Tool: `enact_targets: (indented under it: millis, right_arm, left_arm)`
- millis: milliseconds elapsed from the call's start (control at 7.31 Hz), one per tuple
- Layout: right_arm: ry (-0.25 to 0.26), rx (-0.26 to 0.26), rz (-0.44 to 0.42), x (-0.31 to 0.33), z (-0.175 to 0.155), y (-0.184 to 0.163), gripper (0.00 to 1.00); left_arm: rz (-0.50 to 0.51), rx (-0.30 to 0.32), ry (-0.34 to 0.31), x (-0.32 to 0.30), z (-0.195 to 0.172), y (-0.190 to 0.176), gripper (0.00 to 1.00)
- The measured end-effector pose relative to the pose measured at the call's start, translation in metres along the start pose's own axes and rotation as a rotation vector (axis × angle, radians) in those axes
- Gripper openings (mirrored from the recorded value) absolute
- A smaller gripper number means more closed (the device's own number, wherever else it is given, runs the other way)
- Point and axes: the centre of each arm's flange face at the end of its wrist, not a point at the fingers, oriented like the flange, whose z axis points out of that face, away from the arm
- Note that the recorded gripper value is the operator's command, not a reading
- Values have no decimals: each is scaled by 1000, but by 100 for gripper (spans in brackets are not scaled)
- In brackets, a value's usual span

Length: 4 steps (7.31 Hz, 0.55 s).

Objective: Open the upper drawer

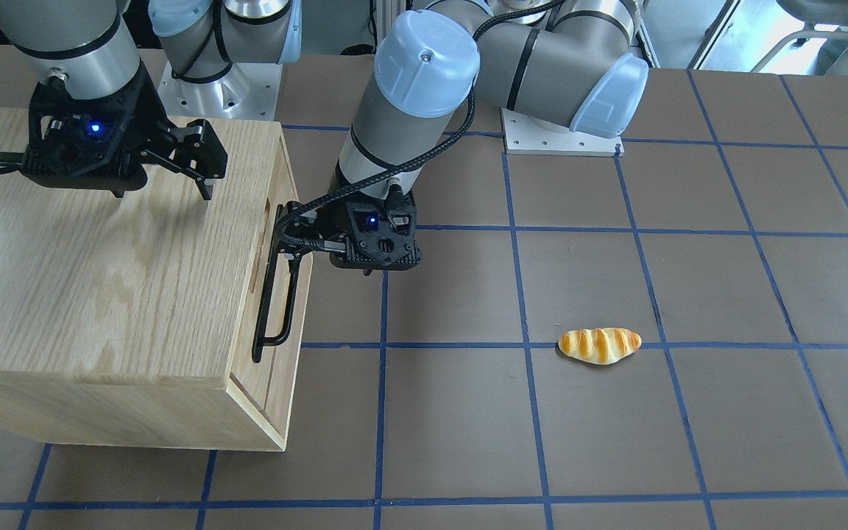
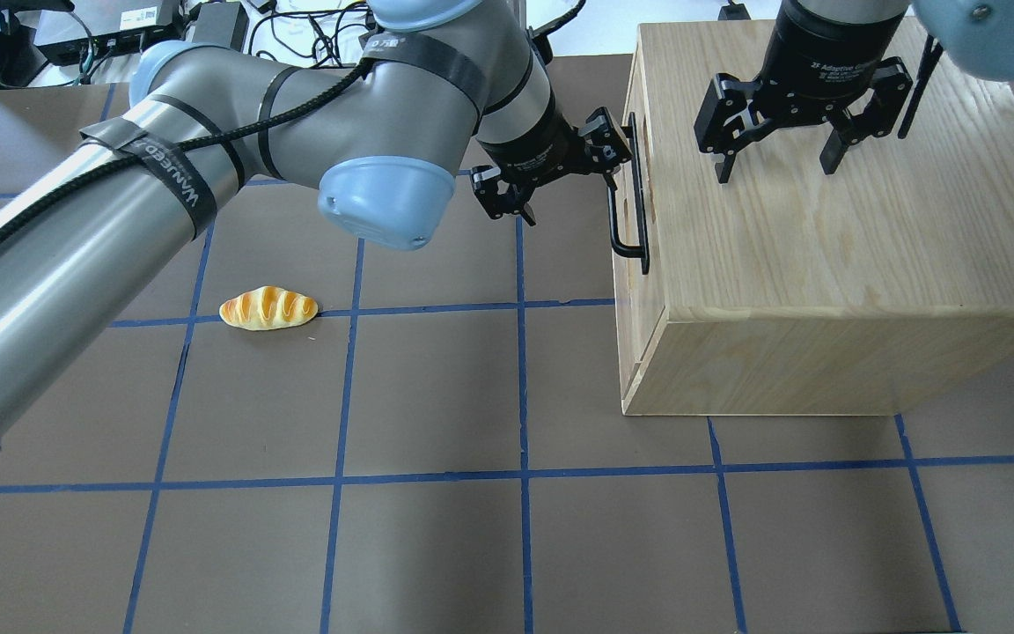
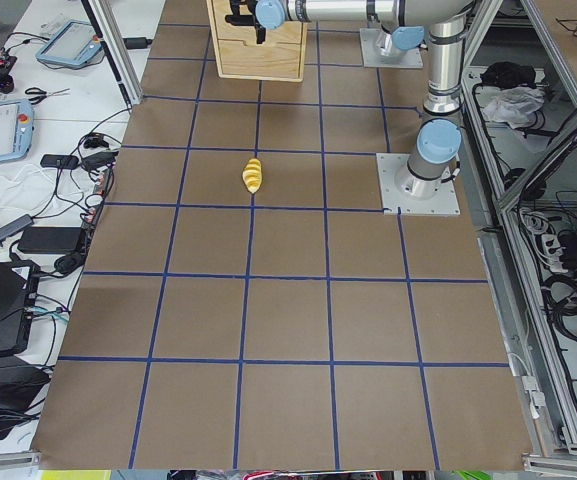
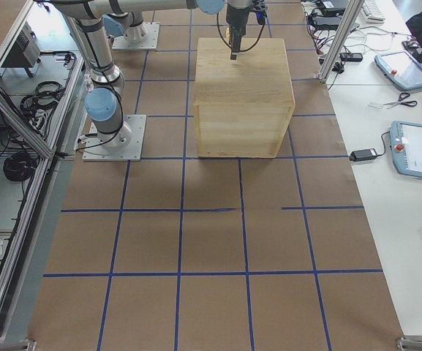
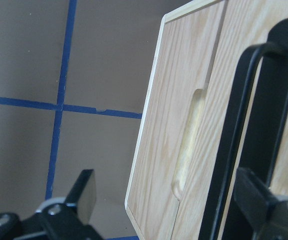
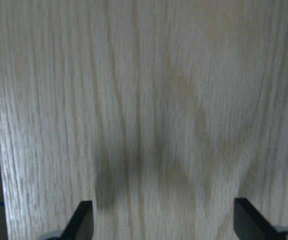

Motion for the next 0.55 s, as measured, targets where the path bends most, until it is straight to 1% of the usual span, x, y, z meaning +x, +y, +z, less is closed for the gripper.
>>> enact_targets:
  millis: [547]
  right_arm:
    - [0,0,0,0,0,0,100]
  left_arm:
    - [-7,-13,-7,5,15,5,100]
